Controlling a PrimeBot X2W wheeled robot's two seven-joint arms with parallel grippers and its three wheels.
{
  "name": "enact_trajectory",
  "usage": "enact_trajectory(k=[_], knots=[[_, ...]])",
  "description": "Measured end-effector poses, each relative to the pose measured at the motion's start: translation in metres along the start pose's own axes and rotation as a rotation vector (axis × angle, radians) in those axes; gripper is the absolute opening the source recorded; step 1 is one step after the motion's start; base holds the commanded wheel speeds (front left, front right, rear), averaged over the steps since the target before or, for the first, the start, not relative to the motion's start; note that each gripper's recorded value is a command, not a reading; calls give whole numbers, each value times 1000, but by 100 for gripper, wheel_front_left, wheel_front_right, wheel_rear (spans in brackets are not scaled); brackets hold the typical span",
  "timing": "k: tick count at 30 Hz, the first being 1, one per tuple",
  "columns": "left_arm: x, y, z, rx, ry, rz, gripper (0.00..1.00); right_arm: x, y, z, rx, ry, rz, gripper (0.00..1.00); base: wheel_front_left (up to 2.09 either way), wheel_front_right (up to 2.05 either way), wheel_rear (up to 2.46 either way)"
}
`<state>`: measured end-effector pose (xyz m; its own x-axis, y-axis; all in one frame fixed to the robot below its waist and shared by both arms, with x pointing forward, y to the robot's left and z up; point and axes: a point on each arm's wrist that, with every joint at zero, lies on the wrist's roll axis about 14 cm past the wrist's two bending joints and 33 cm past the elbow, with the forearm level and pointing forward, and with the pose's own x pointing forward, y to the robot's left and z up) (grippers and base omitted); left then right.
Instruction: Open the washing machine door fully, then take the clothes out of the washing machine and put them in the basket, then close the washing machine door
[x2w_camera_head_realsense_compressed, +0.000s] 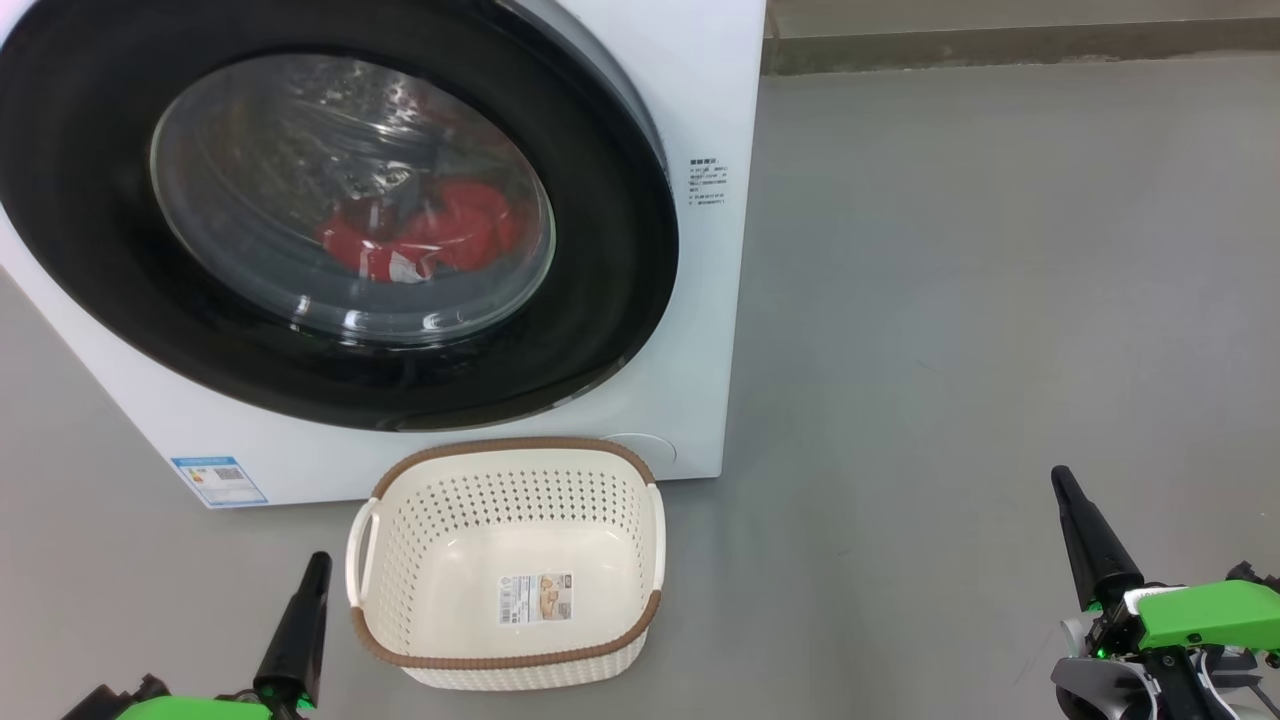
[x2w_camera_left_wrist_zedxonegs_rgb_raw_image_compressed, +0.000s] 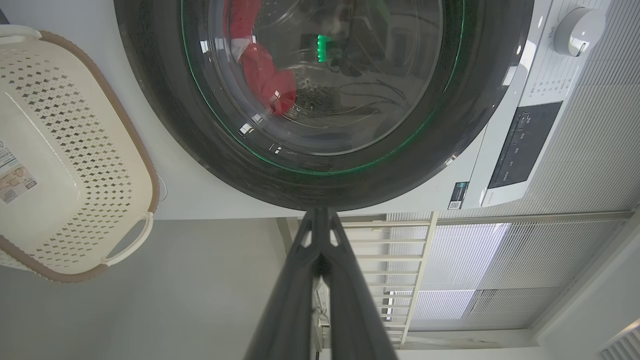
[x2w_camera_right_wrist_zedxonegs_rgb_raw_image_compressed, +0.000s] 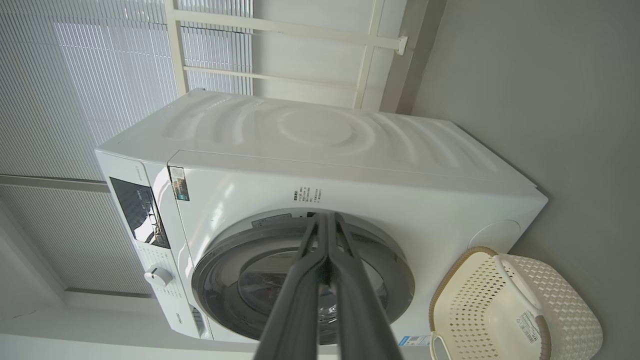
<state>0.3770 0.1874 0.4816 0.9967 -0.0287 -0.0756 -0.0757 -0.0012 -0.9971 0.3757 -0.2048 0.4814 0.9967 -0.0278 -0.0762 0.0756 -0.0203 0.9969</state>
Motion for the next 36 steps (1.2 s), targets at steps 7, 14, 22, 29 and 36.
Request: enact_trajectory(k=[7, 14, 22, 29, 36], knots=[[0, 0, 0, 0, 0, 0, 0, 0, 0, 0, 0, 0, 0, 0, 0, 0, 0], [0, 0, 0, 0, 0, 0, 0, 0, 0, 0, 0, 0, 0, 0, 0, 0, 0], [0, 2, 0, -1, 1, 6, 100, 0, -2, 0, 2, 0, -6, 100, 0, 0, 0], [-16, 38, -8, -25, 3, 112, 100, -19, -44, -8, 27, 4, -128, 100, 0, 0, 0], [-16, 34, -7, 11, -6, 101, 100, -18, -40, -7, 4, -6, -117, 100, 0, 0, 0]])
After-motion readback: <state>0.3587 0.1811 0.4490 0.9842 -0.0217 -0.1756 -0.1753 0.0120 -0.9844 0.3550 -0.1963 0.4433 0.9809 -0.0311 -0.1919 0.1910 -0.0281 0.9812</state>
